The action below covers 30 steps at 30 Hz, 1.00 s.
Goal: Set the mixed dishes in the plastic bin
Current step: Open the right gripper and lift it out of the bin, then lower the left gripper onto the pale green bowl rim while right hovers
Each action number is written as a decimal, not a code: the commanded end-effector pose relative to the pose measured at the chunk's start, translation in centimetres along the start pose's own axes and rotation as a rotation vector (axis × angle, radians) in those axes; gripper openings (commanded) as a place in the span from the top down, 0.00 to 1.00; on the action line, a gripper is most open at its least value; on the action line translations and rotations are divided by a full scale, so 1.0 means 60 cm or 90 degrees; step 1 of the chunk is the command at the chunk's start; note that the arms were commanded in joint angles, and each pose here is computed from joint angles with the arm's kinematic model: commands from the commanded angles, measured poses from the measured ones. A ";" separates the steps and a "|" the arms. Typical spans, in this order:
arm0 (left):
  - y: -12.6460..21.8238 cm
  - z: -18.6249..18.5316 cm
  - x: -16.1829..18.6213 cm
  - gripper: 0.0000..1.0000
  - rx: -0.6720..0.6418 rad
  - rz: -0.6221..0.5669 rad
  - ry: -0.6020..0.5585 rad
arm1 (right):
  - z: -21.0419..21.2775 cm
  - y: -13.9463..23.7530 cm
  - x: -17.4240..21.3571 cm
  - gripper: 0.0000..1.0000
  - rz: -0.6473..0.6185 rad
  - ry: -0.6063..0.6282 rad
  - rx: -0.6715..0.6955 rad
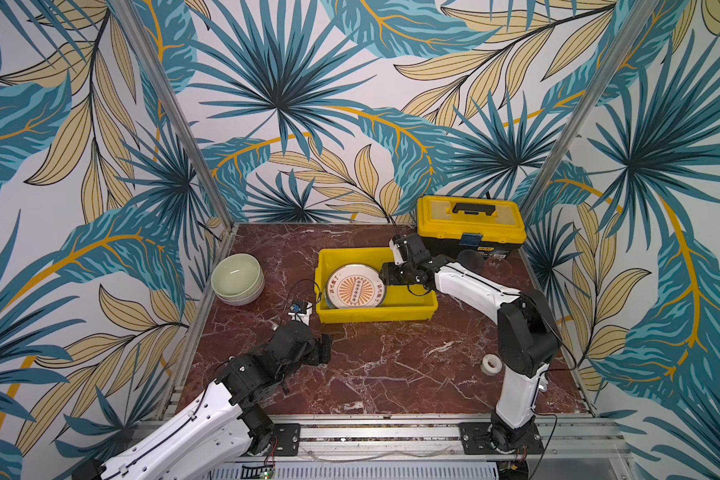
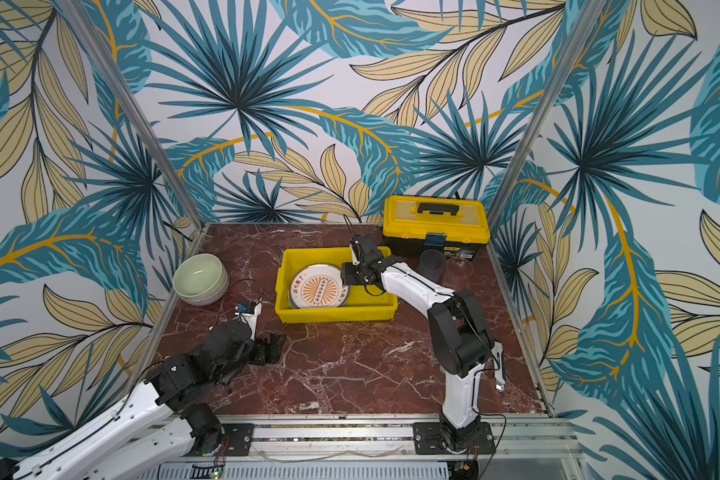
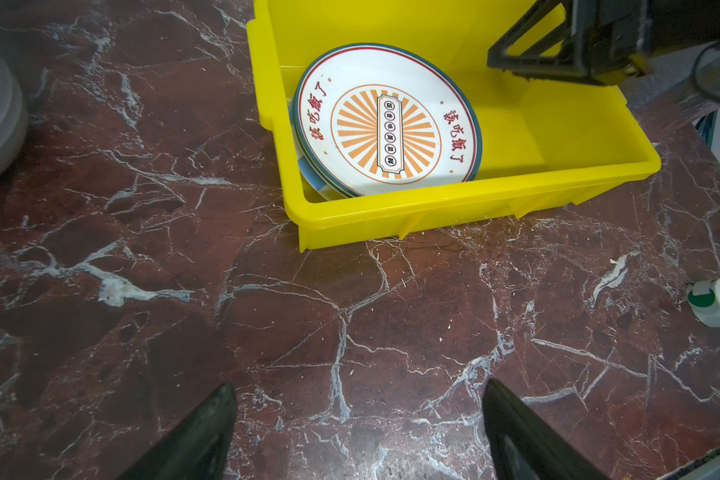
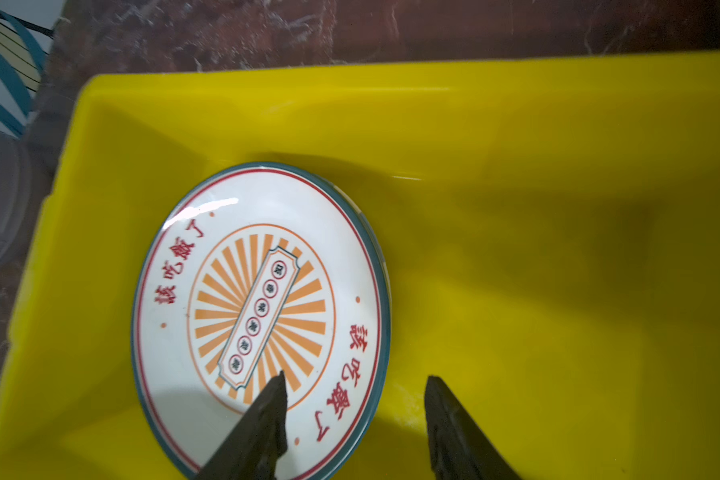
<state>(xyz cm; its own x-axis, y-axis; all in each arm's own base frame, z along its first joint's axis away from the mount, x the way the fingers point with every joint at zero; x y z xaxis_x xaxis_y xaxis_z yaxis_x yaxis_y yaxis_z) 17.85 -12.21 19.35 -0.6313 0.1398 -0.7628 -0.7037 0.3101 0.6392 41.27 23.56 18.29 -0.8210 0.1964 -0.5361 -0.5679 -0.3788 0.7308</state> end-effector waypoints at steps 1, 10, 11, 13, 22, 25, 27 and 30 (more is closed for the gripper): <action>0.011 -0.012 -0.043 0.08 0.028 -0.051 0.009 | 0.001 0.034 0.014 0.45 0.017 0.038 -0.005; -0.009 0.038 -0.085 0.11 -0.006 -0.049 0.092 | 0.011 0.115 0.037 0.45 0.000 0.025 -0.062; -0.011 0.053 -0.089 0.12 -0.022 -0.044 0.110 | 0.013 0.124 0.041 0.45 -0.003 0.025 -0.068; -0.014 0.079 -0.095 0.15 -0.036 -0.033 0.145 | 0.011 0.135 0.047 0.45 -0.005 0.022 -0.071; 0.001 0.192 -0.135 0.20 -0.128 -0.045 0.245 | -0.002 0.143 0.077 0.45 0.006 0.016 -0.072; 0.001 0.222 -0.152 0.23 -0.145 -0.047 0.264 | -0.005 0.136 0.087 0.45 0.016 0.010 -0.078; -0.002 0.240 -0.162 0.26 -0.154 -0.040 0.270 | -0.005 0.134 0.092 0.45 0.021 0.012 -0.082; -0.005 0.268 -0.171 0.27 -0.165 -0.029 0.285 | -0.006 0.140 0.097 0.45 0.017 0.014 -0.088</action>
<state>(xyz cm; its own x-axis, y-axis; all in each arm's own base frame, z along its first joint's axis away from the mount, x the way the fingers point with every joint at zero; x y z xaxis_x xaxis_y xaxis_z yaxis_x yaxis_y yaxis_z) 29.36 0.59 25.03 -0.6198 -0.3109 -0.7206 -0.7667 0.0440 0.6405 32.41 21.03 20.91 -0.8363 0.1611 -0.5241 -0.5305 -0.4791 0.6993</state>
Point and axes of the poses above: each gripper's point midway between its finger pads, its own y axis back along the fingers, its own z axis along the line the jaws close on, x = y × z, the point moved 5 cm from there along y, back along the fingers, and after that the axes turned 13 degrees about -y, right-handed, at the moved point
